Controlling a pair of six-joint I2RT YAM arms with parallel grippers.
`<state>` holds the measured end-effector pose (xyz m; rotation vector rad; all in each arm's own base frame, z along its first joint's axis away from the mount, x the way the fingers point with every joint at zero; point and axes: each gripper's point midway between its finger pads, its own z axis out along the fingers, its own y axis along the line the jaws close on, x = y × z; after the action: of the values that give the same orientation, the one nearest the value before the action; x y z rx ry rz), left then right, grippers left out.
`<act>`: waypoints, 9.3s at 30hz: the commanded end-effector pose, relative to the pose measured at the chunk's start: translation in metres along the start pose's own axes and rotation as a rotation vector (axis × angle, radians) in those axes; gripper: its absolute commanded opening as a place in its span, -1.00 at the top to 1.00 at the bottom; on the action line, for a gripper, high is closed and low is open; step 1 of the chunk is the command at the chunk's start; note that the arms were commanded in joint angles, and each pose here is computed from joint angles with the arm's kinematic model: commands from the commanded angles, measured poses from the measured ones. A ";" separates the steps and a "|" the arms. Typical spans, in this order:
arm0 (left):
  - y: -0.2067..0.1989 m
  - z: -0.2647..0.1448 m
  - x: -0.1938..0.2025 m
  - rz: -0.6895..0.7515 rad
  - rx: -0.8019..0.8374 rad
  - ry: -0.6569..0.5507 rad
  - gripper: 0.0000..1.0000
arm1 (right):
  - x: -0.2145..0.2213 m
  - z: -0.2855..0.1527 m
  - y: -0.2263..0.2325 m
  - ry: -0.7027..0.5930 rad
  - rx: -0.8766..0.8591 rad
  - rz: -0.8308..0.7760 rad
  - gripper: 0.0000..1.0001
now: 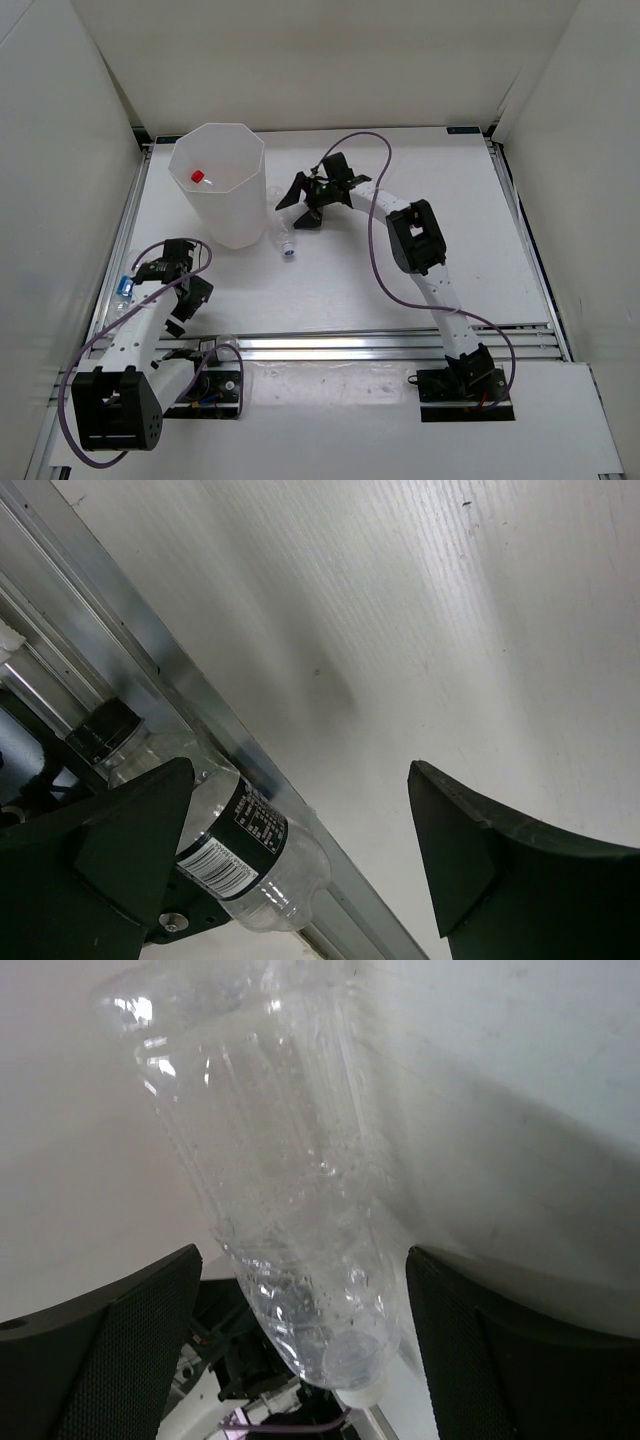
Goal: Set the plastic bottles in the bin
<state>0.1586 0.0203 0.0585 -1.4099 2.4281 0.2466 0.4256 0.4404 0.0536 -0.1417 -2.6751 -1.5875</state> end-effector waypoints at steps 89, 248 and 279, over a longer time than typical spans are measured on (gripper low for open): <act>0.031 -0.045 0.090 -0.246 -0.236 0.486 -0.98 | 0.128 -0.250 0.339 -0.731 -0.029 -0.997 -1.00; 0.013 0.062 -0.160 0.746 -0.305 -0.269 -0.98 | 0.128 -0.288 0.064 -0.491 0.326 -0.490 -1.00; 0.002 0.066 -0.136 0.657 -0.102 -0.295 0.61 | 0.097 -0.294 0.051 -0.447 0.351 -0.458 -1.00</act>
<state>0.2378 0.1720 0.0521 -0.5064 2.5405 0.8335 0.3243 0.2115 0.2255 0.0681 -3.4769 -1.1866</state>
